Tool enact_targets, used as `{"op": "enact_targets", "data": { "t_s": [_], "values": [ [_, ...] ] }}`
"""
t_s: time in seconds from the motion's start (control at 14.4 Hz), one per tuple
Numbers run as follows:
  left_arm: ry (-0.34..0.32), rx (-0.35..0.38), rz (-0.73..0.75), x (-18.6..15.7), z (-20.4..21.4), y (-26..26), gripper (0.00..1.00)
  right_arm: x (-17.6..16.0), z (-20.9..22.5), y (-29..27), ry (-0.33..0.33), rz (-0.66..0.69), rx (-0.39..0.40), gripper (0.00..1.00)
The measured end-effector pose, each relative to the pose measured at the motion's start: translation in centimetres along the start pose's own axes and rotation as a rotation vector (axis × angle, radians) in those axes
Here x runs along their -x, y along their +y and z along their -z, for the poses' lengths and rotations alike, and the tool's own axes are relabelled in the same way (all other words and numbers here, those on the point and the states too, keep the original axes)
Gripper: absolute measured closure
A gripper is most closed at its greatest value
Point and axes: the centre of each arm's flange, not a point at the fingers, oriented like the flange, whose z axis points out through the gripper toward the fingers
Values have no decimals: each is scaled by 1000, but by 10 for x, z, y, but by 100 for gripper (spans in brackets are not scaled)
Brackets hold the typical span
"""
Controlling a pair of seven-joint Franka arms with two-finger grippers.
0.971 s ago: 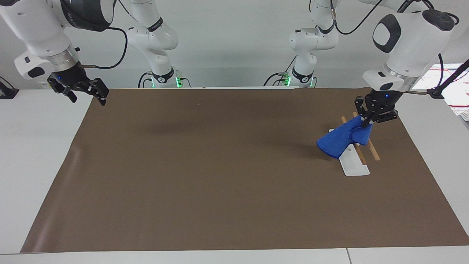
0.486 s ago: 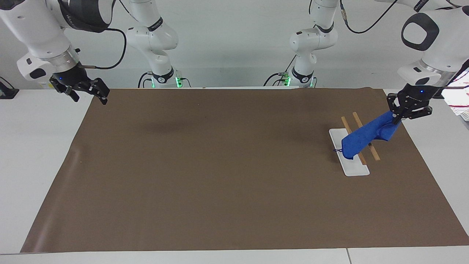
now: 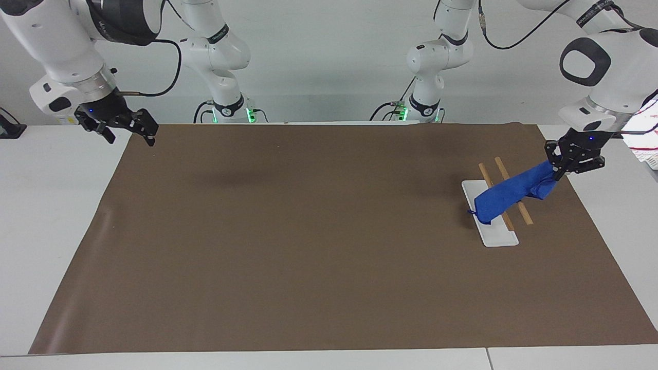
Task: Right arm passes towel to left arm to hang
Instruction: 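Lower the blue cloth over the wooden rack with the left gripper, then open the left gripper and draw it back from the rack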
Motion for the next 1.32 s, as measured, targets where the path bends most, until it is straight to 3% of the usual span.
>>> {"op": "enact_targets", "data": {
  "t_s": [0.42, 0.56, 0.69, 1.04, 1.32],
  "values": [
    [20, -30, 134, 8, -55, -14, 98, 0, 6, 1, 31, 33, 1, 0],
    [33, -45, 150, 6, -57, -17, 83, 0, 7, 1, 33, 35, 1, 0],
    [42, -52, 184, 4, -53, -18, 57, 0, 7, 0, 33, 35, 0, 0],
    [18, -7, 346, -19, -26, 13, 2, 0, 7, 0, 33, 36, 0, 0],
    [-49, 56, 513, -58, 1, 85, 0, 0, 7, 0, 33, 35, 0, 0]
  ]
}}
